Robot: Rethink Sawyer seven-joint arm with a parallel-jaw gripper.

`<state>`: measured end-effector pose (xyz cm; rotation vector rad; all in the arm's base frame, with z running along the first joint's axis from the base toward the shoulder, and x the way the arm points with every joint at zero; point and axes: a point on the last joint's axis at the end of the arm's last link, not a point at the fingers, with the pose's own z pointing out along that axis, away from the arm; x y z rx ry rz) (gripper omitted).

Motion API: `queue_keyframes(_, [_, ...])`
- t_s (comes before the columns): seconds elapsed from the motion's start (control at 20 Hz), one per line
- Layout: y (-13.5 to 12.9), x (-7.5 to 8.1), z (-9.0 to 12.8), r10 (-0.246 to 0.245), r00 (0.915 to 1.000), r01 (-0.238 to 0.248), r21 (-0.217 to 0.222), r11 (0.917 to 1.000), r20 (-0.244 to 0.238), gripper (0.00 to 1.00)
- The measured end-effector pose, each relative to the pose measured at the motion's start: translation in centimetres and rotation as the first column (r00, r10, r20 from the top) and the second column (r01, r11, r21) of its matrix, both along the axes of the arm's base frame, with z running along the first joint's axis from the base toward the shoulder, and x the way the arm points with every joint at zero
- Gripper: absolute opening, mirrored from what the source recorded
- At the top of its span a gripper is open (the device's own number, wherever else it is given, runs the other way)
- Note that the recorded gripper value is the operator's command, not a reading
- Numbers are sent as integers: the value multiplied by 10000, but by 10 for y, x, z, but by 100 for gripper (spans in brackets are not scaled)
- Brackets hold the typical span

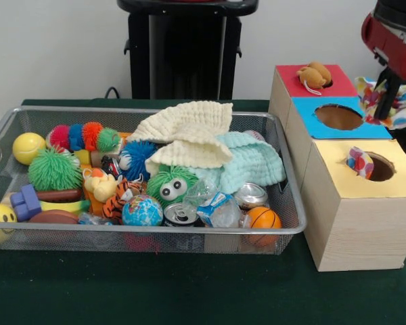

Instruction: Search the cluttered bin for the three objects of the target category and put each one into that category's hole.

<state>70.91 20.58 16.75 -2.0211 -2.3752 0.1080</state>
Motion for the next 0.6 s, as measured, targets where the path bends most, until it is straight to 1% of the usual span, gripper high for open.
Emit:
queue_keyframes(0.2, [-6,-5,-17,-43,9996,41,-81,10000,-288,0])
queue_keyframes(0.3, [-9,-7,-22,-66,9993,62,-118,9999,-375,0])
queue_keyframes(0.6, [-21,-13,-27,-123,9984,109,-258,9996,-545,0])
